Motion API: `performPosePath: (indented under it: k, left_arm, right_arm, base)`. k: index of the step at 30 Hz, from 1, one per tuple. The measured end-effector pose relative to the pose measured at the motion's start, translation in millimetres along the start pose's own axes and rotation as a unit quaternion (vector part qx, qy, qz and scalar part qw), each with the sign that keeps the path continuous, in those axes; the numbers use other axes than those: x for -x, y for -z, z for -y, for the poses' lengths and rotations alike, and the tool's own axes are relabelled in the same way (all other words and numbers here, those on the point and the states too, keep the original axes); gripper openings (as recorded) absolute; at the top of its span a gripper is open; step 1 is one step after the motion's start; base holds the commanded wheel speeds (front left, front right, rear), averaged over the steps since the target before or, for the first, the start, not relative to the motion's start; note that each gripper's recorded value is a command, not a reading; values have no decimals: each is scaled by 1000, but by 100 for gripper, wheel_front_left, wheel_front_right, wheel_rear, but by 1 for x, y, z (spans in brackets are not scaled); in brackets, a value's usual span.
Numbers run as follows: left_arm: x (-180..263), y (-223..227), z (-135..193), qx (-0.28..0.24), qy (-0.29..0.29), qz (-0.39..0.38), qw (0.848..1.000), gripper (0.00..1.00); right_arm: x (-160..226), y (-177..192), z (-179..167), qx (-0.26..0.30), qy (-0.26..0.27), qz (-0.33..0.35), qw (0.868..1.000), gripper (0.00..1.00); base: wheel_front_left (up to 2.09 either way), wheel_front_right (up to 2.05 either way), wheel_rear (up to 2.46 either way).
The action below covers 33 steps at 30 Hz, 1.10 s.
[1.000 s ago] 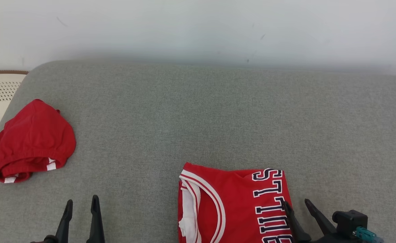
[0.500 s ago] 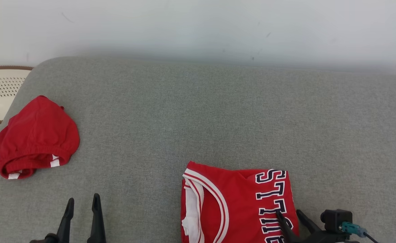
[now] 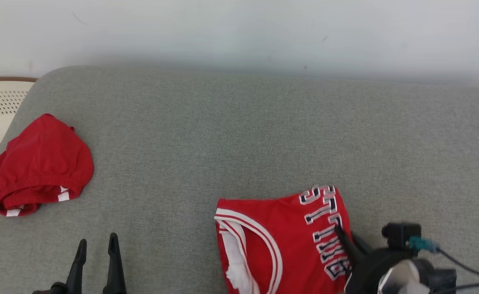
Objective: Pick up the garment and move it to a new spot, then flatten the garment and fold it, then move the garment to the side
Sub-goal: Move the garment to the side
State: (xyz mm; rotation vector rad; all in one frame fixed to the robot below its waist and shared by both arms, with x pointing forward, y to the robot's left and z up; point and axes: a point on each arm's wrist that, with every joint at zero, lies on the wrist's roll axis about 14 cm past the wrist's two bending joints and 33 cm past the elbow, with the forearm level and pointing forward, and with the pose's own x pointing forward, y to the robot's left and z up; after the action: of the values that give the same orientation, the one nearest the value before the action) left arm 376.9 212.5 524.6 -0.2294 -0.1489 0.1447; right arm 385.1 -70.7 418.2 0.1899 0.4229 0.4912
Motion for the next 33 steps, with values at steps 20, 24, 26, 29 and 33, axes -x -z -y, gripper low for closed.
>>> performPosePath:
  k: [20, 24, 26, 29, 33]
  left_arm:
    - [-45, 10, 30, -5, 43, 10, 999, 100]
    - [-58, 13, 38, -10, 57, 16, 998, 100]
    - [-63, 15, 41, -12, 60, 18, 998, 100]
    - [-71, 19, 45, -16, 67, 20, 997, 100]
    - [-77, 29, 50, -21, 76, 16, 997, 100]
  right_arm:
    - [-24, -142, 142, 103, 128, 106, 981, 0]
    - [-20, -157, 180, 113, 167, 108, 973, 0]
    - [-17, -162, 198, 114, 187, 106, 970, 0]
    - [-11, -166, 224, 118, 216, 101, 964, 0]
    - [0, -171, 257, 130, 255, 89, 954, 0]
  base:
    - [0, 0, 0]
    - [0, 0, 0]
    - [0, 0, 0]
    - [0, 0, 0]
    - [0, 0, 0]
